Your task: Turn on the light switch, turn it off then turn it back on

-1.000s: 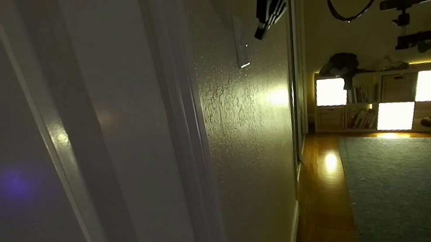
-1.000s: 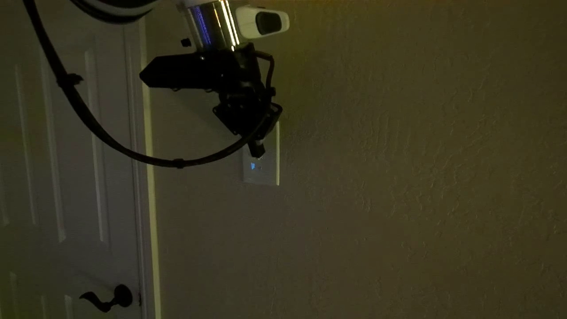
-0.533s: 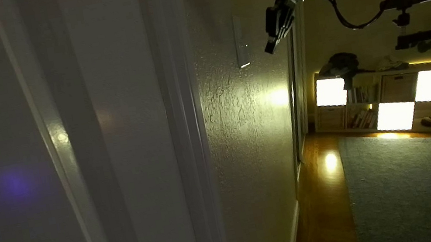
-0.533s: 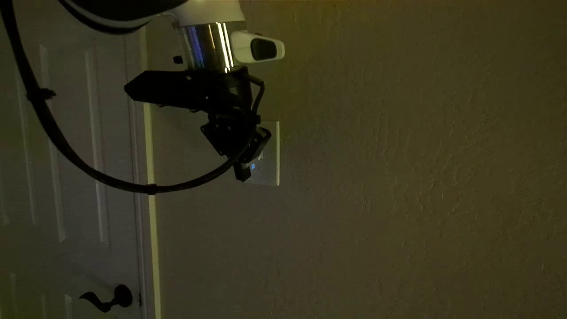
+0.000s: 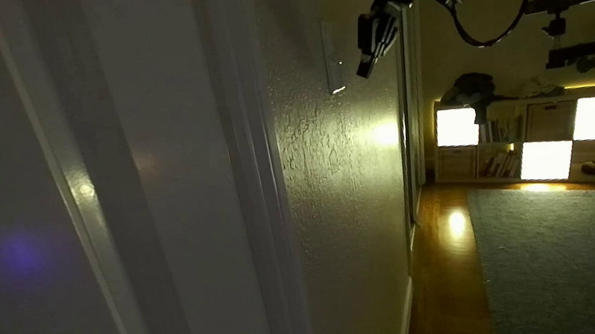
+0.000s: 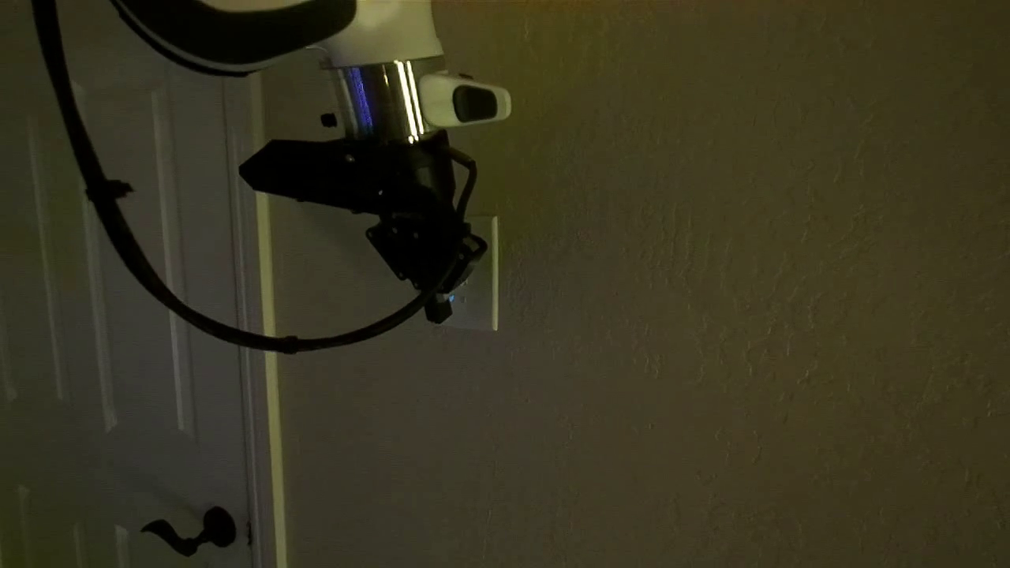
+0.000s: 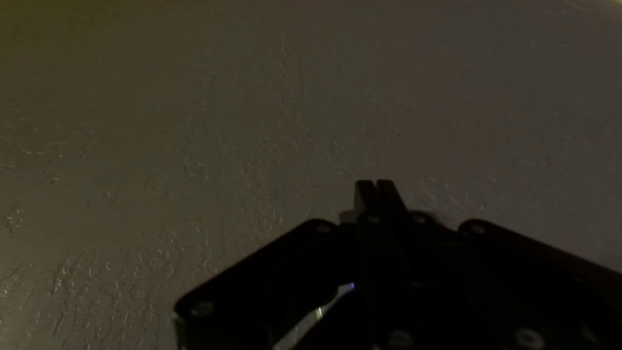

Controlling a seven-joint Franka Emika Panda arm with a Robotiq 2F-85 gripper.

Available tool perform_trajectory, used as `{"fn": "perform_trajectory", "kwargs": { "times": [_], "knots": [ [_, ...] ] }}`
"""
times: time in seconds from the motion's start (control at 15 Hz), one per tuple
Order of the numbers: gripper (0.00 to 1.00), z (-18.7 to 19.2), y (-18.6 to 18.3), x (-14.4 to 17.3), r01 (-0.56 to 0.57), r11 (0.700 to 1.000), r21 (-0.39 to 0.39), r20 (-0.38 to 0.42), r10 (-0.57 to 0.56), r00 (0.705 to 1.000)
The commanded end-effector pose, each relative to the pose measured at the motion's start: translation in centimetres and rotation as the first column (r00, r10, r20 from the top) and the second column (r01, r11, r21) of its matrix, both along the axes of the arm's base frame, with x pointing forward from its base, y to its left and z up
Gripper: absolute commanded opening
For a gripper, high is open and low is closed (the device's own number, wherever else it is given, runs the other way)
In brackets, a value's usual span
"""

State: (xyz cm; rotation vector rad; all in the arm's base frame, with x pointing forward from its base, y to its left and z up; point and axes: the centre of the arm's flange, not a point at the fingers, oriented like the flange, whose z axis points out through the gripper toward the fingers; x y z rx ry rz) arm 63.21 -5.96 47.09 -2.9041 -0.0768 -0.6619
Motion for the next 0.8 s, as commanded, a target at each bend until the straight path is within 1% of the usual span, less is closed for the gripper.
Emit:
{"fn": "perform_trajectory", "kwargs": {
  "times": [0.0,0.4,0.73],
  "knots": [
    [0.05,-0.2,0.1,1.6,-0.004,1.0,0.02,0.04,0.004,0.999],
    [0.05,-0.2,0.1,3.3,-0.005,1.0,0.019,0.097,0.003,0.995],
    [0.06,0.9,0.2,3.3,-0.008,1.0,0.01,0.123,0.007,0.992]
  ]
}}
